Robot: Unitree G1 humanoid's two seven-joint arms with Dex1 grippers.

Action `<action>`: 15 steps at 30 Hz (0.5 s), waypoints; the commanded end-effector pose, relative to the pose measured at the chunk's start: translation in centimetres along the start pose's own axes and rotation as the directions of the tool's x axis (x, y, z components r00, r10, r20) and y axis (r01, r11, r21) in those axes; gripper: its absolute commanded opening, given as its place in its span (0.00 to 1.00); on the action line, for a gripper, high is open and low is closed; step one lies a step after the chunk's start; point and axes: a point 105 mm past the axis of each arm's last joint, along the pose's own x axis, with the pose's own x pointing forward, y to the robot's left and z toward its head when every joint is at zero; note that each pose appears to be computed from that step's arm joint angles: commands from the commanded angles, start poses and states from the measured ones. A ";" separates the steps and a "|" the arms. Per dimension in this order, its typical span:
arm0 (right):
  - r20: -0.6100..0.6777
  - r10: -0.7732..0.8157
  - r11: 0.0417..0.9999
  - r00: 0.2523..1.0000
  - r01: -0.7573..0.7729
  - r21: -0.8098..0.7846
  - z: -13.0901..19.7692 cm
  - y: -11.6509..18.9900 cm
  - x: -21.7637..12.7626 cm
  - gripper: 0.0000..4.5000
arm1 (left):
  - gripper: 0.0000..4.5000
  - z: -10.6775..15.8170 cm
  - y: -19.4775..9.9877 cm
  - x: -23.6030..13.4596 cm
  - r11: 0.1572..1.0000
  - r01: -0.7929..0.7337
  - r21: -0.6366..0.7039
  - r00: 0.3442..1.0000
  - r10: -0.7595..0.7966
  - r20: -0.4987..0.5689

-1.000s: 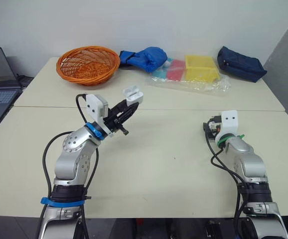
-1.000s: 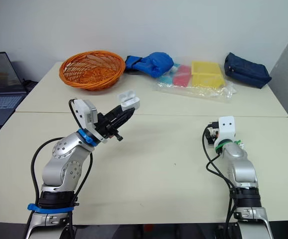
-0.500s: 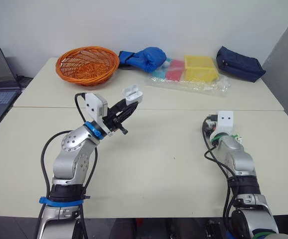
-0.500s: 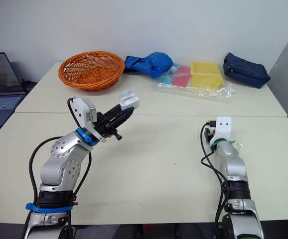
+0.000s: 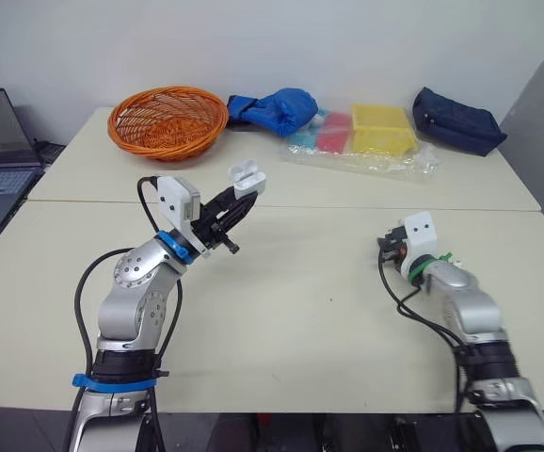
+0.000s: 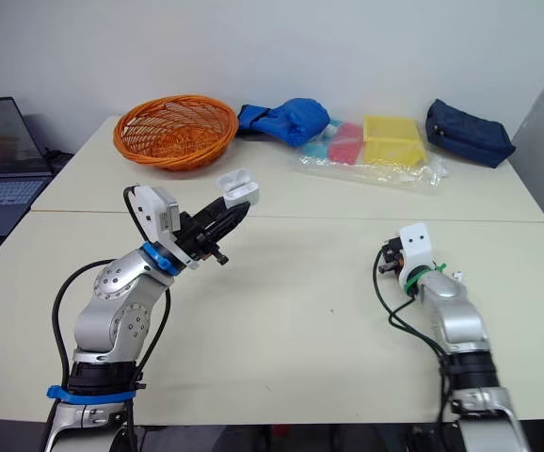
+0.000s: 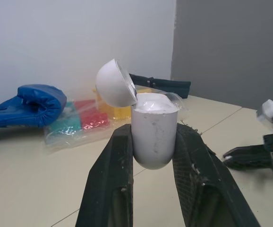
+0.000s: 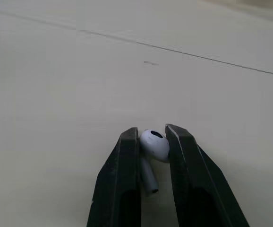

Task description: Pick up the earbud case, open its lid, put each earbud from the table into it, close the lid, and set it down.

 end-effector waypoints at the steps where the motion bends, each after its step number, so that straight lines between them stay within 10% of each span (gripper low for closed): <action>1: -0.042 0.295 0.942 0.955 -0.298 -0.154 2.0 2.5 -2.9 0.10 | 0.17 1.5 -0.5 -0.2 0.999 0.025 0.041 0.998 -0.027 0.050; 15: -0.615 0.274 0.782 0.740 -0.543 -0.306 -4.1 -4.7 -12.1 0.10 | 0.17 1.0 -1.2 -1.1 0.999 0.023 0.045 0.999 -0.025 0.045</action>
